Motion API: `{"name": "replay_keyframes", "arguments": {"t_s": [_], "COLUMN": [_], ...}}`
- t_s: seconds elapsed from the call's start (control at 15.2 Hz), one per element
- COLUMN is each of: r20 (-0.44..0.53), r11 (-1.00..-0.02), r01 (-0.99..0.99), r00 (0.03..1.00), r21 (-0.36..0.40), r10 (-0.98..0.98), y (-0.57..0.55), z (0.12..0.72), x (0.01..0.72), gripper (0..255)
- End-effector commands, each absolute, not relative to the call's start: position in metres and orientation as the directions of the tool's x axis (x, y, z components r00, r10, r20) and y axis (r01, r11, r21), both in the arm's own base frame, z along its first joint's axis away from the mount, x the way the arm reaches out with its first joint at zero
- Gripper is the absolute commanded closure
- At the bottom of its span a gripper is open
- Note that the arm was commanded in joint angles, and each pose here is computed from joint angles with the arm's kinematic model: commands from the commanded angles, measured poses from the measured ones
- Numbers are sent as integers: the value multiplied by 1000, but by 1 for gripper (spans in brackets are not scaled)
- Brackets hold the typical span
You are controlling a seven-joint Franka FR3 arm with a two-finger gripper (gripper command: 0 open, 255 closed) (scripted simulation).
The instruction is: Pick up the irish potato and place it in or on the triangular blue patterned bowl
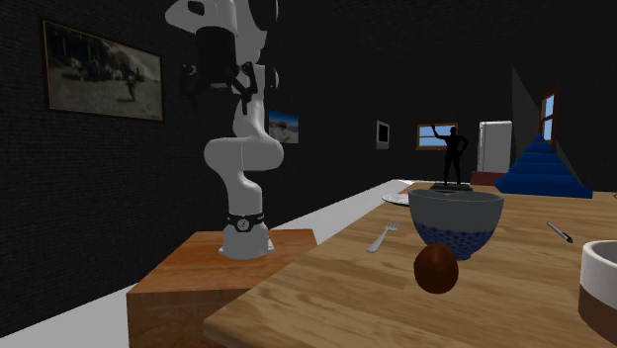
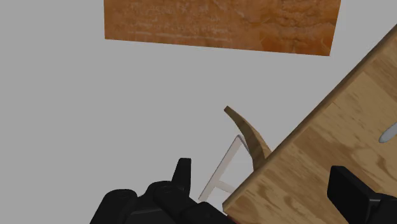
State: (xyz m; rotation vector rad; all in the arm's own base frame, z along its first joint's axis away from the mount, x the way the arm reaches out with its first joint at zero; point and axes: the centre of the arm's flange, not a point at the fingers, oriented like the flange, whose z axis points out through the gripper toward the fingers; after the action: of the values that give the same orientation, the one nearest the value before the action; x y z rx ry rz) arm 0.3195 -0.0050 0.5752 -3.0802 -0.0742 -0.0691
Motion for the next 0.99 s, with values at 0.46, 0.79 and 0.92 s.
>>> {"name": "replay_keyframes", "arguments": {"t_s": [0.46, 0.79, 0.92], "r20": [31, 21, 17], "r11": [-999, -1000, -1000], "r01": [19, -3, -11], "r00": [999, 1000, 1000], "r21": [-30, -9, 0], "r10": [18, -3, -11], "y": [76, 133, 156], "z": [540, 513, 501], "x": [359, 388, 400], "gripper": [0, 0, 0]}}
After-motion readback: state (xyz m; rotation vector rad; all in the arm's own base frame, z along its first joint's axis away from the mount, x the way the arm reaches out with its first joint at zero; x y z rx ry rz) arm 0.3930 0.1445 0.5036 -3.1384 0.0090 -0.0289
